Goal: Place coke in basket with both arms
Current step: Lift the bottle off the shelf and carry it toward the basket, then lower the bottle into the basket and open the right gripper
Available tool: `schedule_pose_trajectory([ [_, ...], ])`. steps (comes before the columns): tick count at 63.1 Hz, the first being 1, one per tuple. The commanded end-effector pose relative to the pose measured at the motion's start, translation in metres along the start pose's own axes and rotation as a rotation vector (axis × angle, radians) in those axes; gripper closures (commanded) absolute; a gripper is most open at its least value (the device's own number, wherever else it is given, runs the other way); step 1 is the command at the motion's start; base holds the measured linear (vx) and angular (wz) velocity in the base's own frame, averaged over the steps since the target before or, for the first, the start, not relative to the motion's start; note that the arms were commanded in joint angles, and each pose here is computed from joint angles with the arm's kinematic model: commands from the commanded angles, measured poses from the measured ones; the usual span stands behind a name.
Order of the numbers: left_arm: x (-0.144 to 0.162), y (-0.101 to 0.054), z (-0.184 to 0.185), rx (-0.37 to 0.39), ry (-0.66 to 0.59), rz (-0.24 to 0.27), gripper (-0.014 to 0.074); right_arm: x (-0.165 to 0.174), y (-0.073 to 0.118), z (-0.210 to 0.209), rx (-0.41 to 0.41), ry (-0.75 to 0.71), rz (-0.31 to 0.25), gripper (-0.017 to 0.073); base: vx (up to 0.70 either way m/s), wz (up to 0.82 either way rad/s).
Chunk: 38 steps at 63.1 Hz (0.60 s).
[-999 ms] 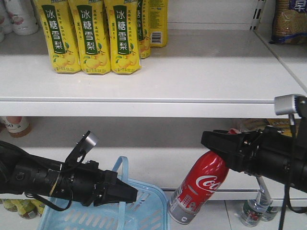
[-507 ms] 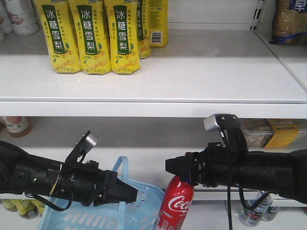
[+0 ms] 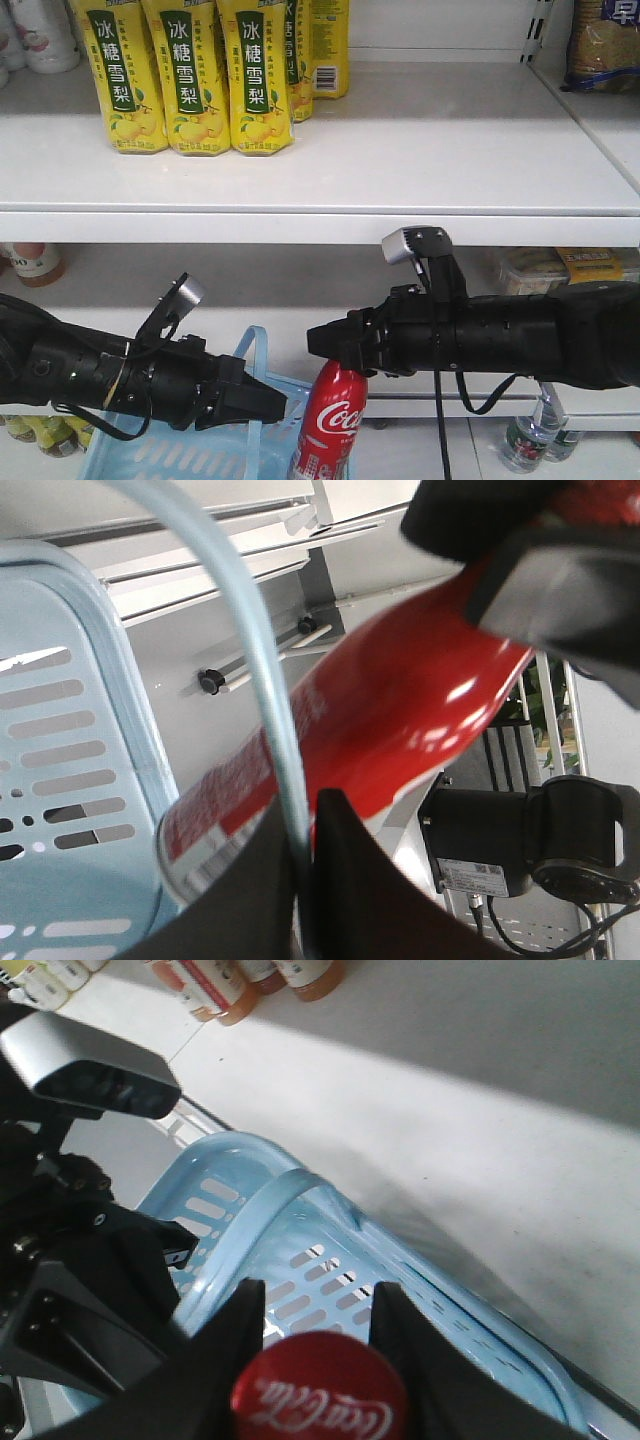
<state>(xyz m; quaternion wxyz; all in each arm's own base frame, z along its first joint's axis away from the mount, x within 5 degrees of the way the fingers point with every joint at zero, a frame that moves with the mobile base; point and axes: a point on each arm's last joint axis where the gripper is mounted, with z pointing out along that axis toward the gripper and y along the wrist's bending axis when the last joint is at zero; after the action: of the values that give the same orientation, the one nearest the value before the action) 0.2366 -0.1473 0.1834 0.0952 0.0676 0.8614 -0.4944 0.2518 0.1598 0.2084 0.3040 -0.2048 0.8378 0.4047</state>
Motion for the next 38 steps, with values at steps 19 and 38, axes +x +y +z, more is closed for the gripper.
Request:
schedule_pose_trajectory([
  [19, -0.007, -0.019, -0.007, 0.060, -0.064, 0.032, 0.0598, -0.005, 0.008, 0.029, 0.025, -0.018, 0.099, 0.0496, 0.00, 0.00],
  [38, -0.007, -0.019, -0.007, 0.060, -0.064, 0.032, 0.0598, -0.004, 0.018, 0.039, 0.051, -0.002, 0.037, 0.0365, 0.00, 0.00],
])
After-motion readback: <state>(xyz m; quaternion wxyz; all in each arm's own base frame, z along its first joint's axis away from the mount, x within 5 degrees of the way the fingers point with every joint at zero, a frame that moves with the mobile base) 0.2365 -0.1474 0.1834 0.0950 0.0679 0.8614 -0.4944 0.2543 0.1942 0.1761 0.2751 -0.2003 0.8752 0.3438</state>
